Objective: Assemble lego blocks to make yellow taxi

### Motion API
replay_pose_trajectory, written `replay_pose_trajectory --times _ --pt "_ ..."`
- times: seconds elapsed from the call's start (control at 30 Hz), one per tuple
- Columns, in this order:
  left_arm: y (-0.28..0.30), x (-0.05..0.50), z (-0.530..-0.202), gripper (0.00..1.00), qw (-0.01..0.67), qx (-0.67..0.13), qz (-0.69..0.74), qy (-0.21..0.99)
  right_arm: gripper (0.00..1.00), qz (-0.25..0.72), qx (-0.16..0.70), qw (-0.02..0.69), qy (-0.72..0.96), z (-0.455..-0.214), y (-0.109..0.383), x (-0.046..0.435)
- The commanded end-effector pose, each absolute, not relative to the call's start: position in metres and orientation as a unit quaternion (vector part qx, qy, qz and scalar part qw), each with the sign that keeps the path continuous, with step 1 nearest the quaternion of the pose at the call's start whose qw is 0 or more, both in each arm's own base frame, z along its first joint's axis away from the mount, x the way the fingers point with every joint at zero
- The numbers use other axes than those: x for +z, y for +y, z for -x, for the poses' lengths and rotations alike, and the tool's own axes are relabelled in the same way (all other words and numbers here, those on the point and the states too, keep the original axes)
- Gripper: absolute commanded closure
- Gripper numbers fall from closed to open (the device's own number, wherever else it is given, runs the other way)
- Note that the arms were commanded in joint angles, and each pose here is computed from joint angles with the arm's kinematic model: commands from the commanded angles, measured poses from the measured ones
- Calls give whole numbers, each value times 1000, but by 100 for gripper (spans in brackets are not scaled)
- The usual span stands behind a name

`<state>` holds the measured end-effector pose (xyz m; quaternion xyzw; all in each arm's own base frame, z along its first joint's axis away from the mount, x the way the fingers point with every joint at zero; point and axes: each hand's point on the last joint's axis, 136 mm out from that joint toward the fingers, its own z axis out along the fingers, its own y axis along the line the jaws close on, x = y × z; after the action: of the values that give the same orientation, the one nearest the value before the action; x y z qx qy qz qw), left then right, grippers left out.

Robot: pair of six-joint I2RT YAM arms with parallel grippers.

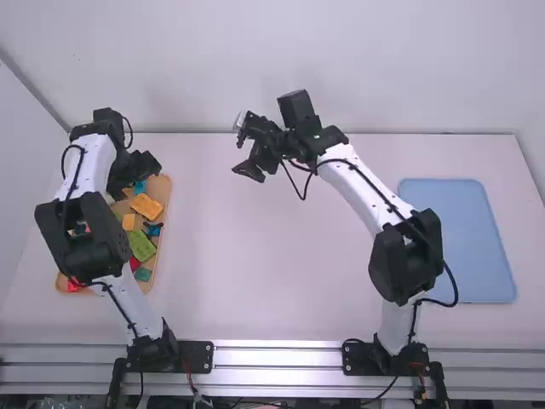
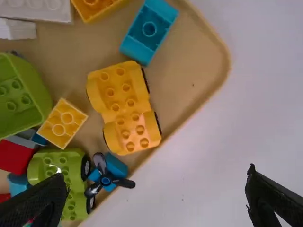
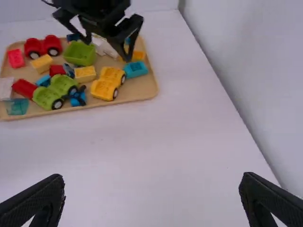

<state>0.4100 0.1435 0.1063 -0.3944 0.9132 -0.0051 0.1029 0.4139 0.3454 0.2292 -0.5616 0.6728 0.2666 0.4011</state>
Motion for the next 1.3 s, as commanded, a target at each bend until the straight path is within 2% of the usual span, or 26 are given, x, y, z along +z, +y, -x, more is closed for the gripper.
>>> replay_pose_trajectory --times 0.0,0.27,0.37,0.57,0.73,0.93,1.07,1.27 --pt "145 88 -398 1 79 0 414 907 2 544 233 428 683 -414 326 259" --pt "143 61 -395 1 52 3 448 892 2 555 242 421 675 -399 319 256" --pt "140 39 -380 1 1 8 459 889 1 561 245 412 674 -393 324 248" --pt "139 9 -377 1 -28 14 463 886 1 567 241 418 668 -391 332 241" --pt "141 1 -382 0 -15 13 482 876 1 567 219 420 674 -393 335 239" --pt "144 -9 -389 9 8 8 497 868 1 565 213 428 672 -396 335 241" --pt "144 -8 -391 11 13 8 502 865 1 565 211 431 671 -398 335 242" --pt "155 -13 -377 16 7 52 536 843 1 564 210 435 670 -399 335 243"
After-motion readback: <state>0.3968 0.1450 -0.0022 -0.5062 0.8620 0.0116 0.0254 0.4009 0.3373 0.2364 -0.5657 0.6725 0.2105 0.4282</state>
